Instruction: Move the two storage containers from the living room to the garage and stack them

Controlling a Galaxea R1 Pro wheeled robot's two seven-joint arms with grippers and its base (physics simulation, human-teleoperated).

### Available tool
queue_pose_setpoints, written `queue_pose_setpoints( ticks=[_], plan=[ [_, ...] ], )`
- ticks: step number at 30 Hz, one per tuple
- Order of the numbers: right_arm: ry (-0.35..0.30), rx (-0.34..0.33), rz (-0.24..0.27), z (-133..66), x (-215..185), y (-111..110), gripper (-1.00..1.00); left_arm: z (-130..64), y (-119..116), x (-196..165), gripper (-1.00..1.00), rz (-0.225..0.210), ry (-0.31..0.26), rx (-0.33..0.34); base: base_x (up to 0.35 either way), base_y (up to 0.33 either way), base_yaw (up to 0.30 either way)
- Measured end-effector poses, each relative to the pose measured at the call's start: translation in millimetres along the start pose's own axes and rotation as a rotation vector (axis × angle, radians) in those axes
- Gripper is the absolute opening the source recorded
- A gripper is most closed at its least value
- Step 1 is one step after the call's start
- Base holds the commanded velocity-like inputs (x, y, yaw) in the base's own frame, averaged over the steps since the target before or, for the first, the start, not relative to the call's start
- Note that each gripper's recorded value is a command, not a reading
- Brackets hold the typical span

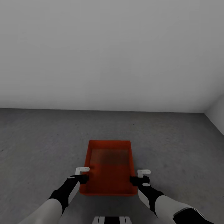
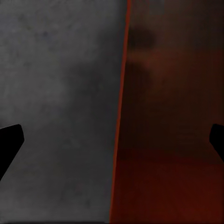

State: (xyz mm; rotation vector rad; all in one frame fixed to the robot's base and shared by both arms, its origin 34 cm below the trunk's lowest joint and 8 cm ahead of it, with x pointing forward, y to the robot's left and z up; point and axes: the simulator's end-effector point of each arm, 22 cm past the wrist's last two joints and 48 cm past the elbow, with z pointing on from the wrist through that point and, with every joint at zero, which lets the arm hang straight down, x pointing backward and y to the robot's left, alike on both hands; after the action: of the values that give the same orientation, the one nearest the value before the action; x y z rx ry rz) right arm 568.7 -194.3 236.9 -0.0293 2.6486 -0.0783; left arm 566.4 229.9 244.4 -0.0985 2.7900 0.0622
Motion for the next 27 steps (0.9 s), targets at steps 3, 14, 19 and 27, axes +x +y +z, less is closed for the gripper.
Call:
queue_pose_setpoints(
  ticks=[3,14,19,27],
  plan=[
    [0.000,0.001,0.000,-5.1,-4.3,-0.6,1.00,-5.6,0.1,-3.2,1.00,0.000,0.001,0.000,0.000,0.000,0.000],
    [0.001,0.000,0.000,-23.7,-19.9,-1.0,1.00,-25.7,0.8,-13.9,1.00,0.001,0.006,-0.001,0.000,0.000,0.000],
    [0.001,-0.001,0.000,-32.0,-26.8,-1.5,1.00,-34.9,1.0,-18.5,1.00,0.001,0.008,-0.001,0.000,0.000,0.000],
    [0.022,0.003,-0.006,-32.7,-16.1,-2.6,1.00,-35.0,3.6,-21.2,1.00,-0.003,0.002,-0.006,0.000,0.000,0.000]
  ],
)
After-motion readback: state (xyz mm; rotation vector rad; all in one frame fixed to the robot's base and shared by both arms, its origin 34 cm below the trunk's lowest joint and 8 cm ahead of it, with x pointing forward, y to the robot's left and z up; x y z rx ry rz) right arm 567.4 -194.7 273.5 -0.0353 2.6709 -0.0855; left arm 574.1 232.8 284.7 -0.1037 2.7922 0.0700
